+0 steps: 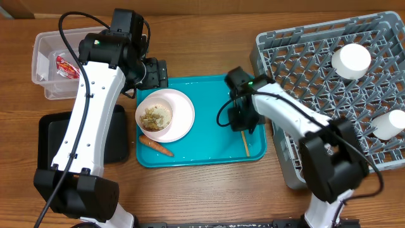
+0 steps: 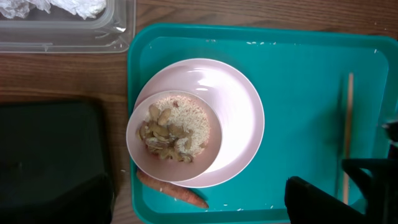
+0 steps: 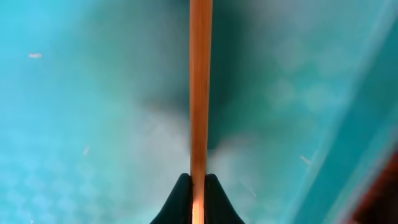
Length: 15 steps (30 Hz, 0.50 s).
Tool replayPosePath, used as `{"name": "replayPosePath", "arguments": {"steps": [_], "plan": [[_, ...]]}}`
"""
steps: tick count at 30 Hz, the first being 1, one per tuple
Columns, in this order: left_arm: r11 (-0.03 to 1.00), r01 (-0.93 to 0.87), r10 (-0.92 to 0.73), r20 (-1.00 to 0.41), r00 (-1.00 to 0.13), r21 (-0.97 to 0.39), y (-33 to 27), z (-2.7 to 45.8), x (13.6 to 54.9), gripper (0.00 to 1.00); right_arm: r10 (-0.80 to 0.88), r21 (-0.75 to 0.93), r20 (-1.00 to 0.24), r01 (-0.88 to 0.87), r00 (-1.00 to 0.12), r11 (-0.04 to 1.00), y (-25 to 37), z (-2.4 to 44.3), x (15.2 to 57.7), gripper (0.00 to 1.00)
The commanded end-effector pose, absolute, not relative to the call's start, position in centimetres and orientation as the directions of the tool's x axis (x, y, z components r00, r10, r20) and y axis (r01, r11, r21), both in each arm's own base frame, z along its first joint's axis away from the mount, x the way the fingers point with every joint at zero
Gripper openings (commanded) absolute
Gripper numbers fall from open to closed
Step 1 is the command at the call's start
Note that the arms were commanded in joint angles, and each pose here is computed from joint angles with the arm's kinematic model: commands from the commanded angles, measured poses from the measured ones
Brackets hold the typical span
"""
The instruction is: Sort waste into correct bins and load items into the dishwasher
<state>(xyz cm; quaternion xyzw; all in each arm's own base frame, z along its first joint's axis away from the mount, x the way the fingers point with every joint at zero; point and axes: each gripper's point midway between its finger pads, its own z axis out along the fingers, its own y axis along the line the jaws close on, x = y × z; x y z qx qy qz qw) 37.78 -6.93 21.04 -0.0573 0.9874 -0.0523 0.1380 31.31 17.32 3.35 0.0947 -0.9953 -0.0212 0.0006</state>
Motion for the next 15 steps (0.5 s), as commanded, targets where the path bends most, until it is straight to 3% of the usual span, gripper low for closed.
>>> {"name": "replayPosePath", "arguments": {"steps": [1,7,15], "plan": [[0.987,-0.112,-0.138,-0.259,-0.956,-0.113,-6.8,20.8,37.8,0.9,-0.22,0.002,-0.256,-0.228,-0.941,0.974,16.1,12.2,35.4,0.04],[0.987,-0.112,-0.138,-0.26,-0.956,-0.114,-6.8,20.8,37.8,0.9,-0.322,-0.107,-0.351,-0.304,-0.879,0.947,11.6,17.5,36.5,0.04],[0.987,-0.112,-0.138,-0.26,-0.956,-0.114,-6.8,20.8,37.8,0.9,-0.29,-0.078,-0.212,-0.28,-0.933,0.957,6.3,13.7,35.4,0.04]]}}
